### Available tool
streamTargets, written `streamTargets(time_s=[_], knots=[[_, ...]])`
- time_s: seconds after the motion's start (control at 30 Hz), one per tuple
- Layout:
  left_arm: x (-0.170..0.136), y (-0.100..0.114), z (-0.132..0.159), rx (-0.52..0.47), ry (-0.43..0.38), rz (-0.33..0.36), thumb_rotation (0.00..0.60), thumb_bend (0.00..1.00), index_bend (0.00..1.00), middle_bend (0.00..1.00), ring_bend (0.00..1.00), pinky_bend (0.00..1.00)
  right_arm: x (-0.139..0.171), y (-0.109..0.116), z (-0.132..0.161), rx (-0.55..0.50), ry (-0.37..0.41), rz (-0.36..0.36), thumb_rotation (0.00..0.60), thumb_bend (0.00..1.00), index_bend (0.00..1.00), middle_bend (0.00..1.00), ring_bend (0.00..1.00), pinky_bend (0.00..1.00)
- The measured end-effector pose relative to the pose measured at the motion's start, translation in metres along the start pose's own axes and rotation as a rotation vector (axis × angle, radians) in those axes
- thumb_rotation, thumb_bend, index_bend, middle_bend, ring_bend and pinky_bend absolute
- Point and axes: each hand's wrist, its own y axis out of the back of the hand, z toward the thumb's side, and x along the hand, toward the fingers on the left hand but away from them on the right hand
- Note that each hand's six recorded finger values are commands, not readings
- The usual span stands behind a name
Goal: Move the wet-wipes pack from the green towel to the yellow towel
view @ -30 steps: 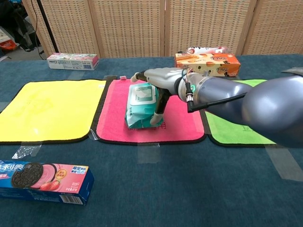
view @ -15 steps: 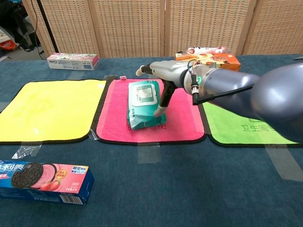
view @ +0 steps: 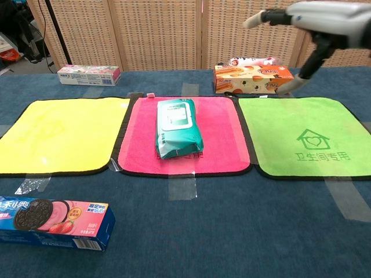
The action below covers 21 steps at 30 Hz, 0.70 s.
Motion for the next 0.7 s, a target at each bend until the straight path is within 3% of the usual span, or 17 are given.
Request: streamTargets(time_s=[0.2,0.37,0.5,0.6,0.7], knots=[[0.027,0.003,0.029,0.100,-0.183,-0.017,0.600,0.00,0.00,0.00,0.00,0.00,0.058,0.016,-0.066,-0.101,-0.089,-0.128,0.600,0.00,0.00,0.00,0.00,0.00],[0.051,0.005,0.059,0.181,-0.306,0.005,0.600,0.00,0.00,0.00,0.00,0.00,0.115,0.029,-0.117,-0.108,-0.186,-0.268,0.600,0.00,0.00,0.00,0.00,0.00],[0.079,0.003,0.114,0.229,-0.526,0.054,0.600,0.00,0.00,0.00,0.00,0.00,0.161,0.034,-0.146,-0.122,-0.235,-0.377,0.600,0.00,0.00,0.00,0.00,0.00],[0.096,-0.004,0.159,0.272,-0.710,0.075,0.600,0.00,0.00,0.00,0.00,0.00,0.195,0.032,-0.164,-0.112,-0.273,-0.431,0.600,0.00,0.00,0.00,0.00,0.00],[0.109,-0.015,0.197,0.309,-0.839,0.076,0.600,0.00,0.00,0.00,0.00,0.00,0.214,0.028,-0.172,-0.132,-0.292,-0.459,0.600,0.00,0.00,0.00,0.00,0.00]])
